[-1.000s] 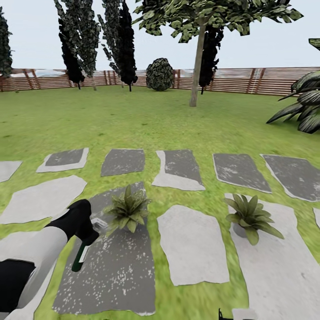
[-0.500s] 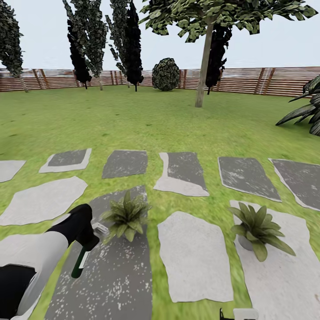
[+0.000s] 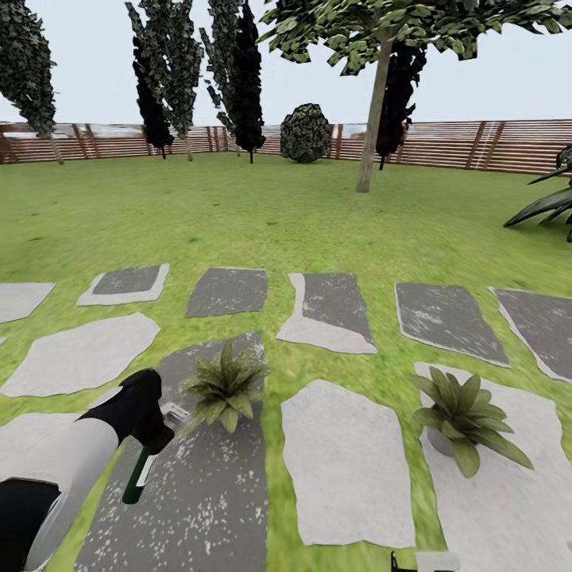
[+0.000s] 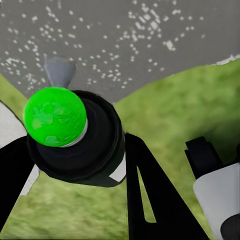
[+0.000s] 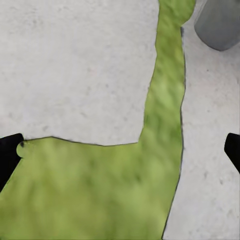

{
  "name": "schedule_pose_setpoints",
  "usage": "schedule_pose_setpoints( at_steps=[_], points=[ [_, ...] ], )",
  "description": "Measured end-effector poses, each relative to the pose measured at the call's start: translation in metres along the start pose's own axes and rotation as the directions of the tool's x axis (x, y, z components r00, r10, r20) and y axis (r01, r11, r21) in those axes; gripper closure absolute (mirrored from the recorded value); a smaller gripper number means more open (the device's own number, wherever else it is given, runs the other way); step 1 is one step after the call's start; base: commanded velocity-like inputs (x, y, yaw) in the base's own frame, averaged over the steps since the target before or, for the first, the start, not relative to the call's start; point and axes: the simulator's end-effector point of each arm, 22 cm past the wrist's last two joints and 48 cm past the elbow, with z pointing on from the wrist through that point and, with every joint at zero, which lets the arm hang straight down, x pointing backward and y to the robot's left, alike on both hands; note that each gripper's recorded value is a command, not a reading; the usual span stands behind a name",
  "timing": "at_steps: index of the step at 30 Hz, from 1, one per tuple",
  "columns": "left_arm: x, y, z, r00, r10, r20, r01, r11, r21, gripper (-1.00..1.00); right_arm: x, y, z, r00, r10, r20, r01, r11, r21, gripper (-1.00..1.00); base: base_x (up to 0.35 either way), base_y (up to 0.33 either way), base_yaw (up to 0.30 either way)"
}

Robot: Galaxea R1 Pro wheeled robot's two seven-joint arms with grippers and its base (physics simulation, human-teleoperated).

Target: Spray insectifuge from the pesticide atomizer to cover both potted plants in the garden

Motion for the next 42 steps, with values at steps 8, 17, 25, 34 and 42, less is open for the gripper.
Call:
schedule_pose_setpoints(
  at_steps=[8, 17, 25, 34, 42],
  points=[
    [-0.003, -0.006, 0.0, 1.0, 0.009, 0.003, -0.009, 1.0, 0.004, 1.0, 0.0, 0.0, 0.0, 1.0, 0.0, 0.0, 0.0, 1.0, 0.0, -1.0, 0.079, 0.0, 0.143],
    [-0.007, -0.006, -0.003, 1.0, 0.011, 0.014, -0.011, 1.0, 0.002, 1.0, 0.0, 0.0, 0.0, 1.0, 0.0, 0.001, 0.0, 1.0, 0.0, -1.0, 0.314, -0.04, 0.002],
    [-0.006, -0.006, -0.001, 1.0, 0.01, 0.01, -0.01, 1.0, 0.004, 1.0, 0.0, 0.0, 0.0, 1.0, 0.0, 0.0, 0.0, 1.0, 0.0, -1.0, 0.089, -0.189, 0.0],
    [-0.006, -0.006, -0.001, 1.0, 0.009, 0.011, -0.009, 1.0, 0.005, 1.0, 0.0, 0.0, 0.0, 1.0, 0.0, 0.0, 0.0, 1.0, 0.0, -1.0, -0.001, -0.009, 0.0],
    [0.025, -0.018, 0.029, 0.999, 0.011, -0.054, -0.009, 1.0, 0.023, 1.0, 0.0, 0.0, 0.0, 1.0, 0.0, 0.0, 0.0, 1.0, 0.0, -1.0, 0.0, 0.0, 0.0]
  ],
)
